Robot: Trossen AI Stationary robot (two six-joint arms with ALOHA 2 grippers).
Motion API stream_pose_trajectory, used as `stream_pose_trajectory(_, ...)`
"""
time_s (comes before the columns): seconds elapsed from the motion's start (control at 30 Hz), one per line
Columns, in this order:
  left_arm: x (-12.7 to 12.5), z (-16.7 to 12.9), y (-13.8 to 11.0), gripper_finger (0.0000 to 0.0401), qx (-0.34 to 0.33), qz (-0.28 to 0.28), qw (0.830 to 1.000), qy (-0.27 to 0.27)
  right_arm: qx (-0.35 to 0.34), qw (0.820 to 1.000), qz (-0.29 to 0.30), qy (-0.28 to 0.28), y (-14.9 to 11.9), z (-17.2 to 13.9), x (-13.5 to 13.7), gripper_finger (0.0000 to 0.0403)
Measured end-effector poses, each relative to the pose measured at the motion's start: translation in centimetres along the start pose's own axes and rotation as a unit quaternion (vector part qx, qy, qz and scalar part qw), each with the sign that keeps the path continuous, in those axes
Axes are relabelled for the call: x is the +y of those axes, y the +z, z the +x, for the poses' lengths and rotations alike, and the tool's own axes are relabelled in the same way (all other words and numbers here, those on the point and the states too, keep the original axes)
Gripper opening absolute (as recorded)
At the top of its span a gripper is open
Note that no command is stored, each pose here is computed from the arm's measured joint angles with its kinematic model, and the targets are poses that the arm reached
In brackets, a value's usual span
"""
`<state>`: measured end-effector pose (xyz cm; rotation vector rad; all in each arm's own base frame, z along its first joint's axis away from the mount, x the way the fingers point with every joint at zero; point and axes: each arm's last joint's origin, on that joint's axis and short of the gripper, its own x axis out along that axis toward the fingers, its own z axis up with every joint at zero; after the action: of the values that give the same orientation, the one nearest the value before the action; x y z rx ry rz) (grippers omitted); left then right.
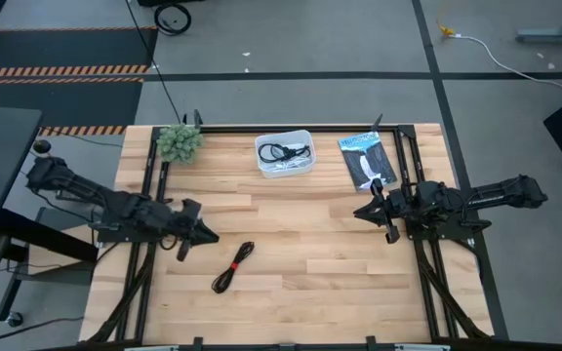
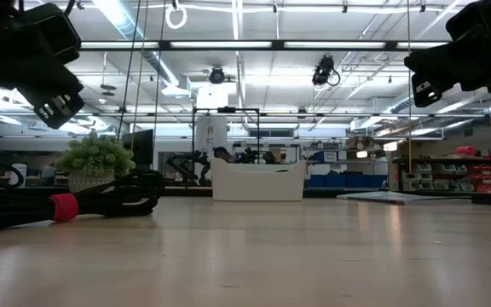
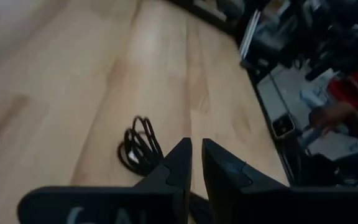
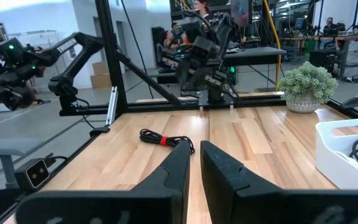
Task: Pick and place USB-C Cables
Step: Put the black charger cable into the white bin
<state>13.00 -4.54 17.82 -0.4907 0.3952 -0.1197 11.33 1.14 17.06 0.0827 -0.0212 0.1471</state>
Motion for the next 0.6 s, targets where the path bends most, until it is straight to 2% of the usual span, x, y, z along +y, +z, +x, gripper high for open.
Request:
stream_pose_trajectory(0.27,-2.7,2.1,0.8,0.0043,0.085,-0.026,0.996,0.009,0.000,1.000,0.000,0.000,0.0,0.0,0.0,0.0045)
stream_pose_trajectory(0.47,-5.8,3.5,1.1,0.0043,0.152,-0.040,0.985,0.066,0.000,1.000,0.000,0.000,0.0,0.0,0.0,0.0045)
stream_pose_trajectory(0.6,-8.1,4.8,1.4,0.0043,0.176,-0.024,0.978,0.114,0.000,1.000,0.000,0.000,0.0,0.0,0.0,0.0045)
